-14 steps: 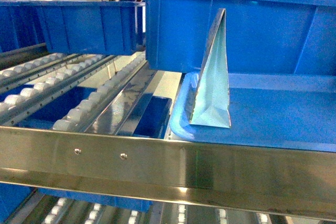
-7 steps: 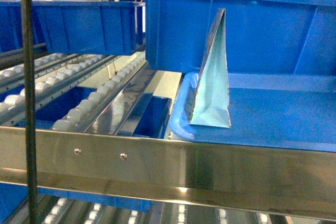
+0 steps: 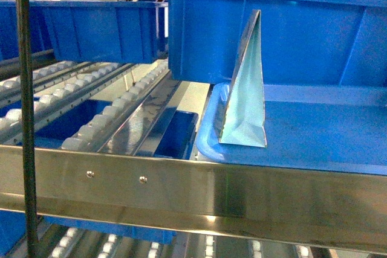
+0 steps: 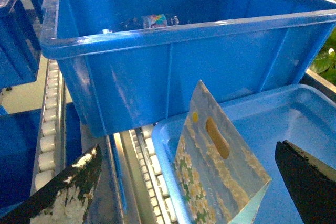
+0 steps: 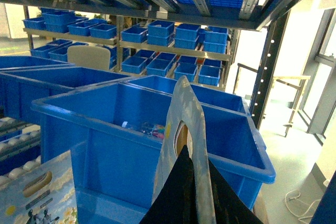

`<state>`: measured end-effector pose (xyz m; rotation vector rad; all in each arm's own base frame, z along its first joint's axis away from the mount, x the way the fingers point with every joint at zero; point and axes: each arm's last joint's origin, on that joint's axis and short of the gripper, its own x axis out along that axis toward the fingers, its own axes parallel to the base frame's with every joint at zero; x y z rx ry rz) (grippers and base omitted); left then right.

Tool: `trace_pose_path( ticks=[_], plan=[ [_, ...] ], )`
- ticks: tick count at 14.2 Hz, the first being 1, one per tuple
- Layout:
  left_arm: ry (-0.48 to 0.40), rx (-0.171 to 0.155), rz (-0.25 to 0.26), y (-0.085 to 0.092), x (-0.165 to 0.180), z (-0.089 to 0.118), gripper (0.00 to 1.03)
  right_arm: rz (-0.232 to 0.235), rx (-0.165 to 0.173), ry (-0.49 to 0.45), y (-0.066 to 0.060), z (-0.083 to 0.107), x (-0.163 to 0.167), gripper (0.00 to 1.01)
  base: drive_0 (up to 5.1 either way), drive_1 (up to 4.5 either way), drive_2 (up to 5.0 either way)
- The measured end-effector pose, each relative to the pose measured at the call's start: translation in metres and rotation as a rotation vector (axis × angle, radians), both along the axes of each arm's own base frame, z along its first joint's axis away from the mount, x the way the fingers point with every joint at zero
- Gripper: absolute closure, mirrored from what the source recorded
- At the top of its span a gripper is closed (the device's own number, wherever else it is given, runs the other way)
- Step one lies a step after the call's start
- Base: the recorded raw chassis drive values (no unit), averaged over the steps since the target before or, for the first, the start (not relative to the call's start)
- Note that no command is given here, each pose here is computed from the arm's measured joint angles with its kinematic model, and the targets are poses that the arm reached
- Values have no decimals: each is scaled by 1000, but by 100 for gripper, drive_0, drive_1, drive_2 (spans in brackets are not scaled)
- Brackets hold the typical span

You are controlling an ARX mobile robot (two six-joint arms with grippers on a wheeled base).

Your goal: Move flower gift bag to table near conveyor

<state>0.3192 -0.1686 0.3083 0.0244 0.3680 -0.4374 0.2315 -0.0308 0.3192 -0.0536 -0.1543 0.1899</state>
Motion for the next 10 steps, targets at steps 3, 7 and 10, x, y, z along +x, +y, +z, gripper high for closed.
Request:
trace_pose_path(
  ticks=[3,7,10],
  plan=[
    [-34,-23,-53,-11,-5,2,5,-1,0,0,0,0,0,99,0,0,0],
    [36,19,-78,-32,-2,-18,5,-1,0,0,0,0,0,99,0,0,0],
    [74,50,-92,-50,13,-33,5,0,0,0,0,0,0,99,0,0,0]
  ],
)
